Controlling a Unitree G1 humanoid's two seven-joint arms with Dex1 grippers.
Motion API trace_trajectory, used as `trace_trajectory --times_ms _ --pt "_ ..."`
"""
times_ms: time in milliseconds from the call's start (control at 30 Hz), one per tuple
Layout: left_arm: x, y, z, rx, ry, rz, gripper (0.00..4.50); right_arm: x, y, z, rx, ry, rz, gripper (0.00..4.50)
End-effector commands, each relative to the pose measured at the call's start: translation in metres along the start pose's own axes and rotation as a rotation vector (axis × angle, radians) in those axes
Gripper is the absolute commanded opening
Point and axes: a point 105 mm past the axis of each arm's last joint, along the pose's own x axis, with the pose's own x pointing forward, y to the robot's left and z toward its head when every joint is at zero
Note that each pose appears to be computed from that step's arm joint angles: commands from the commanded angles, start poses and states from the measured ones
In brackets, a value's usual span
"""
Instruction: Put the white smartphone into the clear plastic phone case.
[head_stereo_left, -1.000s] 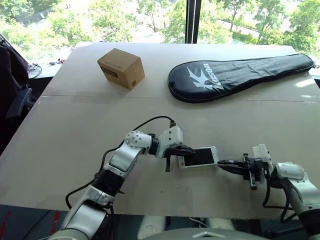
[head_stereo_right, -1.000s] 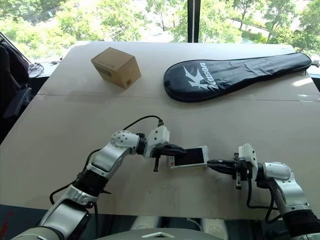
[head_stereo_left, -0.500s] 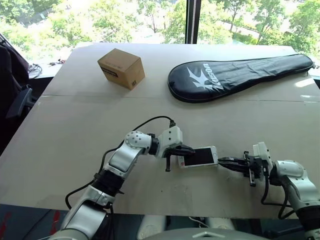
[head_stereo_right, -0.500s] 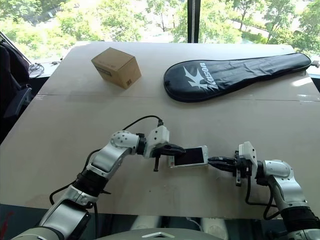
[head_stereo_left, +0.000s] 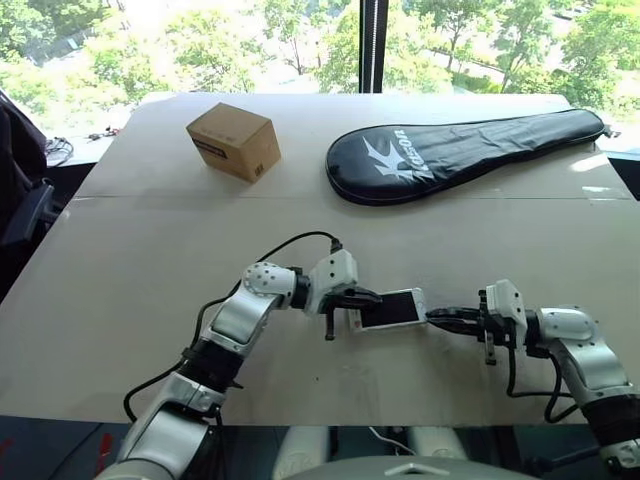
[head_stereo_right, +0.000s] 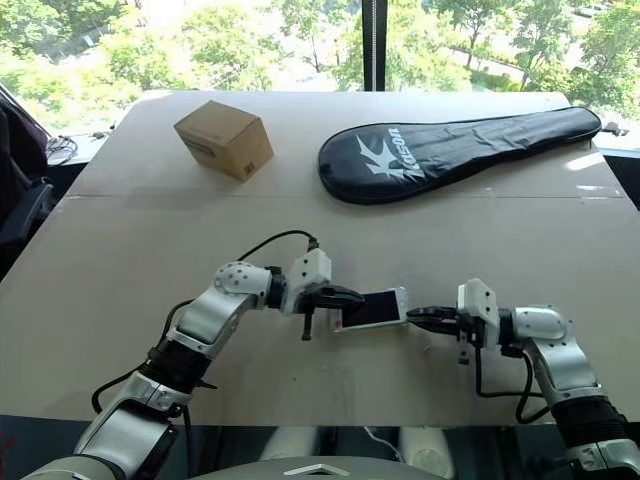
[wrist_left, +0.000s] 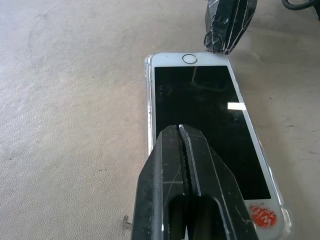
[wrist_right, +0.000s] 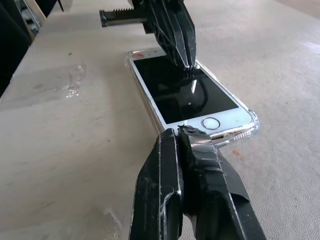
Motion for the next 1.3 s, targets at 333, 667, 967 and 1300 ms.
trace_trajectory --times_ms 333,667,967,1300 --pt "0.000 -0.008 -0.004 -0.026 0.031 -0.010 0.00 0.015 0.039 -0.069 0.154 0.400 0.219 0.12" --pt "-0.016 0.000 0.018 -0.009 -0.148 0.092 0.00 0.004 0.001 -0.009 0.119 -0.001 -0.012 0.64" --pt "-0.110 0.007 -0.004 -0.048 -0.108 0.231 3.58 -0.091 -0.033 0.021 0.115 -0.087 -0.250 4.50" --pt "-0.153 0.017 -0.042 0.068 0.038 0.404 4.47 -0.128 -0.025 -0.002 0.107 0.044 -0.269 4.50"
